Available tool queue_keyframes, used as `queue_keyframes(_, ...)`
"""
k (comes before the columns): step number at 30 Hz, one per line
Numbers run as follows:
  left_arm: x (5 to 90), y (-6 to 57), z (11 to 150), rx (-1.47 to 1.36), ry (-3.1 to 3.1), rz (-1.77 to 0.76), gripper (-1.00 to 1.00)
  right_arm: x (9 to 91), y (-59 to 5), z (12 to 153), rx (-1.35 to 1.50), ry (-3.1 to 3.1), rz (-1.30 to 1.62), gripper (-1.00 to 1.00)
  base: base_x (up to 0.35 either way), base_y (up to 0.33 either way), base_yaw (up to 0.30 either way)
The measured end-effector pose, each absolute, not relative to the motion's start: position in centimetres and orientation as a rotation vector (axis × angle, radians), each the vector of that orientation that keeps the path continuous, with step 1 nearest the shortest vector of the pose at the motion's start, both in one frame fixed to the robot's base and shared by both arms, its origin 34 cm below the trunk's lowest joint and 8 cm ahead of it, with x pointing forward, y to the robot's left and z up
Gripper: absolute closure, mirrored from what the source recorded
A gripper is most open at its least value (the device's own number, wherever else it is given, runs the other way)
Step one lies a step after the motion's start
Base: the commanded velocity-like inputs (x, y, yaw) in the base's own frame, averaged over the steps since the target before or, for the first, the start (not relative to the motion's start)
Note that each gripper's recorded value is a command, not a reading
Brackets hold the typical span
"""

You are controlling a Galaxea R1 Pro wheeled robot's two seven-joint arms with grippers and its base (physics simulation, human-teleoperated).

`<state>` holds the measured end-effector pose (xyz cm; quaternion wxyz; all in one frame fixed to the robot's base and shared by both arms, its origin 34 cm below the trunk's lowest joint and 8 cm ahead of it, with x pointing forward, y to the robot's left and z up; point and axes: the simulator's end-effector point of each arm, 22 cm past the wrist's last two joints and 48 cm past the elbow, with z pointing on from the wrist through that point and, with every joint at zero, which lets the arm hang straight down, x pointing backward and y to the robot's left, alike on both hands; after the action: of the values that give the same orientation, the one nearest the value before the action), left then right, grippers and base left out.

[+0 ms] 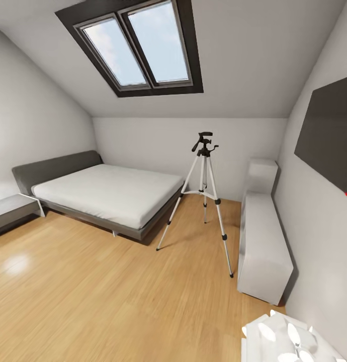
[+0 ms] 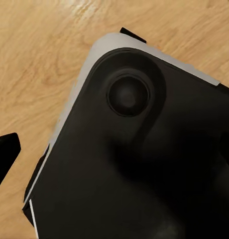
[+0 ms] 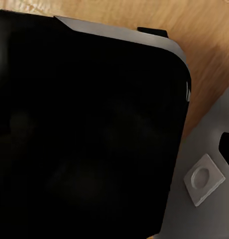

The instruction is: Attach the digital camera to the camera tripod in the bedroom.

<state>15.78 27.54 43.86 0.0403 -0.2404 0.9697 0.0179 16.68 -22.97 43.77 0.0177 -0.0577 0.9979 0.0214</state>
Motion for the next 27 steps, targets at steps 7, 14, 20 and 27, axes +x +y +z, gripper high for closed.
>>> queue_keyframes(7,16.8,26.0,43.9,-0.732,2.957,0.021,-1.00,19.9,-24.1,43.8,-0.186,3.060,0.033,-1.00,0.000,0.000,0.000)
queue_keyframes(14,16.7,25.9,43.9,-0.692,2.958,0.026,-1.00,18.5,-25.9,43.8,-0.120,3.051,-0.031,-1.00,0.000,0.000,0.000)
queue_keyframes(20,16.7,25.8,43.9,-0.686,2.958,0.026,-1.00,18.2,-26.3,43.8,-0.115,3.046,-0.050,-1.00,0.000,0.000,0.144)
queue_keyframes(27,16.6,25.8,43.9,-0.685,2.958,0.026,-1.00,18.3,-26.3,43.8,-0.124,3.042,-0.052,-1.00,0.000,0.000,0.206)
